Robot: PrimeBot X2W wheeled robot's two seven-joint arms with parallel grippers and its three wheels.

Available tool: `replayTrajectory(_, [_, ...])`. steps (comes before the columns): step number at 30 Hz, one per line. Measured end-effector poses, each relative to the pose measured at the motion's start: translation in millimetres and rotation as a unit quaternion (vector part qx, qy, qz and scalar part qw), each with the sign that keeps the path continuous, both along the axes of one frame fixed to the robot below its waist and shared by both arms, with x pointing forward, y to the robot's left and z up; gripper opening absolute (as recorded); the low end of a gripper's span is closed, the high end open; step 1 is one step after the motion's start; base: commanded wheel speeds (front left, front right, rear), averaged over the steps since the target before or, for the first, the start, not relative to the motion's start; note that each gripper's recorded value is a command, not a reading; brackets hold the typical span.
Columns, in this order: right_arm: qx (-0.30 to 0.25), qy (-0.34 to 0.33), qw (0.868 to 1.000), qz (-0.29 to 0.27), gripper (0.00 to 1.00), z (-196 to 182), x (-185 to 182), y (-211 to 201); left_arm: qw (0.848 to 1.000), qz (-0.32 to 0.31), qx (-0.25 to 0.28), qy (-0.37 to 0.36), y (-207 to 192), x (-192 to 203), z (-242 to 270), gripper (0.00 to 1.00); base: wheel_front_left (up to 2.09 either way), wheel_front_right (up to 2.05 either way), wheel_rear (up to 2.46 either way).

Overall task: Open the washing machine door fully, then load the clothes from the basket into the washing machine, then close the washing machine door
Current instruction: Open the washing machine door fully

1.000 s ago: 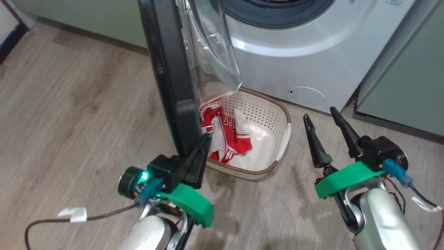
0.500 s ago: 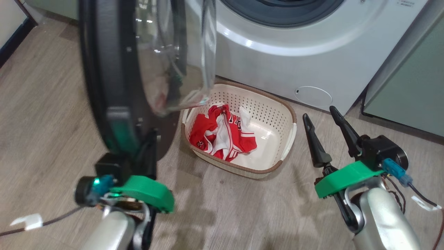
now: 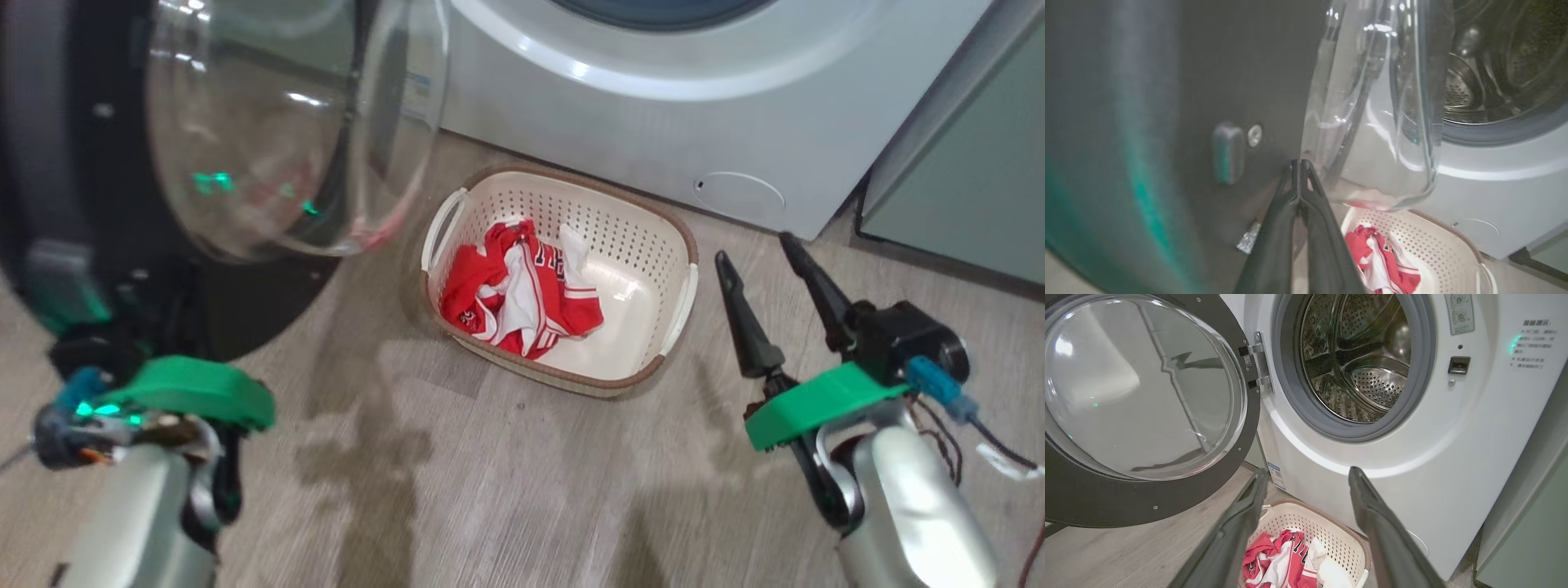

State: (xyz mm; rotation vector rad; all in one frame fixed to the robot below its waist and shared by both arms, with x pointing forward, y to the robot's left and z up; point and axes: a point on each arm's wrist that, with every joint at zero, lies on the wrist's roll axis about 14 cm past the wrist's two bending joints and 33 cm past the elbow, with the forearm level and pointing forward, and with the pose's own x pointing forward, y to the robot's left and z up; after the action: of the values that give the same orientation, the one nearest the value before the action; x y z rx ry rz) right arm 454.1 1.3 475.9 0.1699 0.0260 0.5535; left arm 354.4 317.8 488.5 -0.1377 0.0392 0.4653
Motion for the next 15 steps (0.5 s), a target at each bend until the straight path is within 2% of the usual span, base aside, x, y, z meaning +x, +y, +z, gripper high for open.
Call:
replayTrajectory(6, [-0.003,-0.002,1.000,-0.004,1.00,-1.5,11.7,-5.0,0.999,0.052,-0.005,0.009,41.0,5.5,-7.8,0.00,0.00,0.00,0.00])
replayTrajectory(15, [-0.008,0.005,1.000,-0.008,1.00,-9.9,20.8,-10.1,0.996,0.087,-0.013,0.018,73.4,13.9,-14.9,0.00,0.00,0.00,0.00])
